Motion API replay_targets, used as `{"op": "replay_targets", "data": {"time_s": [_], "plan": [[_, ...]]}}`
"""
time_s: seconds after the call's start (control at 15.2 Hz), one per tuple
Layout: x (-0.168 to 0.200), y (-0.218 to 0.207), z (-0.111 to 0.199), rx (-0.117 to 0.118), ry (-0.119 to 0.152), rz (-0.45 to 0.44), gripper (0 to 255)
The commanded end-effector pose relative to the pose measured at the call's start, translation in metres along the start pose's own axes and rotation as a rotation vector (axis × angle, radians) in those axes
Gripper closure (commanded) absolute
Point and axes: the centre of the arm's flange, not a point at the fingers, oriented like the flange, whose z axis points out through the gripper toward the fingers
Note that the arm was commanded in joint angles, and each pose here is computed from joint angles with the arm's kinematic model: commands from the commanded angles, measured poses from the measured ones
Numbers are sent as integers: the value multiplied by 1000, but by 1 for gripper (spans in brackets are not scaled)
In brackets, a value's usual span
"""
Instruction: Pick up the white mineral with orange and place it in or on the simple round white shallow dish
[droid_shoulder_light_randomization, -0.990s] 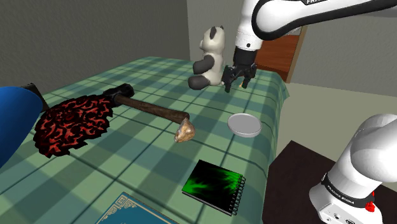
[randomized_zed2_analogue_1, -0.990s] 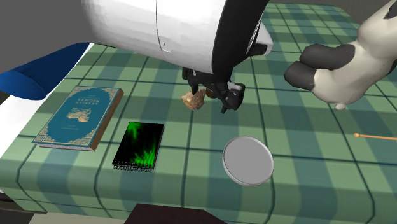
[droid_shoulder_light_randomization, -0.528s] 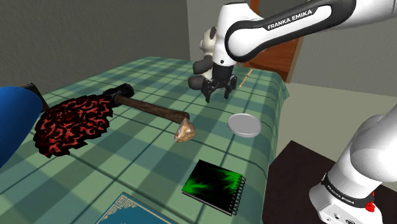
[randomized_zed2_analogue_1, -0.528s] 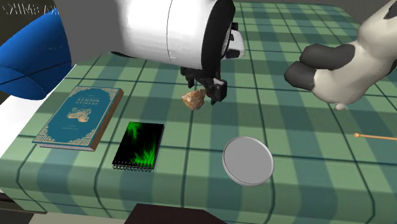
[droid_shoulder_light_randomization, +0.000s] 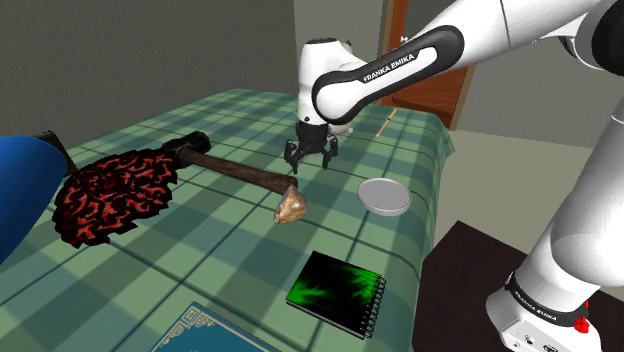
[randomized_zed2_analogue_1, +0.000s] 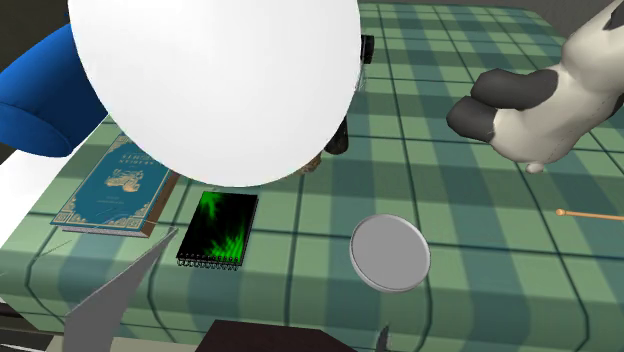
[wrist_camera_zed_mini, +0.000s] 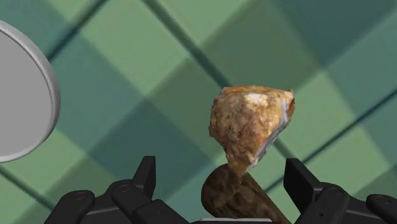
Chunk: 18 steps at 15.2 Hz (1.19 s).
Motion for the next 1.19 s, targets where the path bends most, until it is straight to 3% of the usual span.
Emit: {"op": "replay_targets", "data": {"time_s": [0.0, 0.53, 1.12], "plan": [[10, -18, 17, -4, 3, 28, 0], [61, -76, 81, -18, 12, 127, 0], [61, -75, 121, -18, 12, 127, 0]]}}
